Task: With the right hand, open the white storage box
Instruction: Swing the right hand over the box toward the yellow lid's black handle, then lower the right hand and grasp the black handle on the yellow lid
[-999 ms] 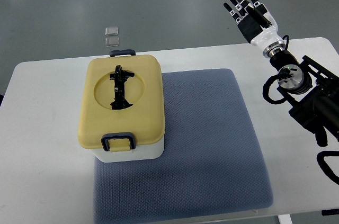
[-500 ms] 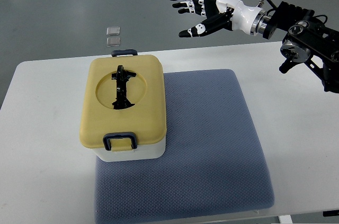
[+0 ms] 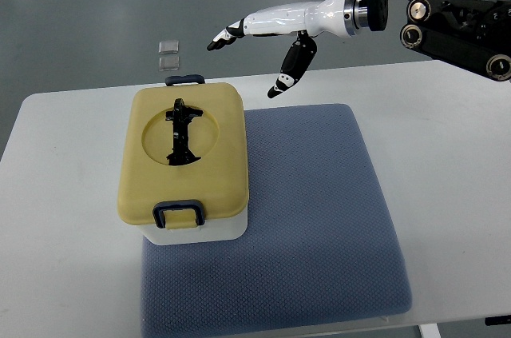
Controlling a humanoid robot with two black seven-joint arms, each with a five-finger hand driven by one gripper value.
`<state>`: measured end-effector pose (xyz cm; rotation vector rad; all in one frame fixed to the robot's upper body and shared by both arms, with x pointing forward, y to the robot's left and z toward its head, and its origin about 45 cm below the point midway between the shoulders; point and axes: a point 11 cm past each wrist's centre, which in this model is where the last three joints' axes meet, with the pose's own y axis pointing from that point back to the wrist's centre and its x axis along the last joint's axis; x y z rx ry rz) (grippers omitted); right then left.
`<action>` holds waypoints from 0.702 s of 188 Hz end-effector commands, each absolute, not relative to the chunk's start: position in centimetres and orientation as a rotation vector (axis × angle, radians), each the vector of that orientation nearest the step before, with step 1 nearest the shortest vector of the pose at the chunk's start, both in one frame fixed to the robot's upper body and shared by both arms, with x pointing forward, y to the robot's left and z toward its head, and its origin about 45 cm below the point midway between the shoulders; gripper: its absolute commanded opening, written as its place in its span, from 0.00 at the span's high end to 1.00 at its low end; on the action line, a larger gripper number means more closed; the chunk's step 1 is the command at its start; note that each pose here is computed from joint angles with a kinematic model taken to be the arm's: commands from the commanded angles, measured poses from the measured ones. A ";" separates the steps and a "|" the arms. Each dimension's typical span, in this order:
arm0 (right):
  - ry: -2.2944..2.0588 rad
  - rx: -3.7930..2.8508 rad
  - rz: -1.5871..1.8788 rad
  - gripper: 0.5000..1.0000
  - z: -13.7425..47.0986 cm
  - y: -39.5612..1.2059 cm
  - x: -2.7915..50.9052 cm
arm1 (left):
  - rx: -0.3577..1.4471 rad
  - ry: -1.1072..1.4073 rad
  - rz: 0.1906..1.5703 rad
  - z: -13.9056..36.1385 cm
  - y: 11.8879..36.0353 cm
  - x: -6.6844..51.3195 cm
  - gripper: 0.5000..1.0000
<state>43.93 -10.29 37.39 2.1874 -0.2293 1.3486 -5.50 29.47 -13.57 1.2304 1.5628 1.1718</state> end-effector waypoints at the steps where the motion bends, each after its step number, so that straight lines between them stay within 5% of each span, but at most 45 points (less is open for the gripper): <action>1: -0.212 2.159 1.416 0.15 37.0 -8.9 43.7 | 1.220 1.567 1.160 -13.6 29.0 -5.4 0.00; 132: -0.300 2.228 1.525 0.17 33.2 -4.0 42.9 | 1.221 1.566 1.161 -13.6 29.1 -5.4 0.00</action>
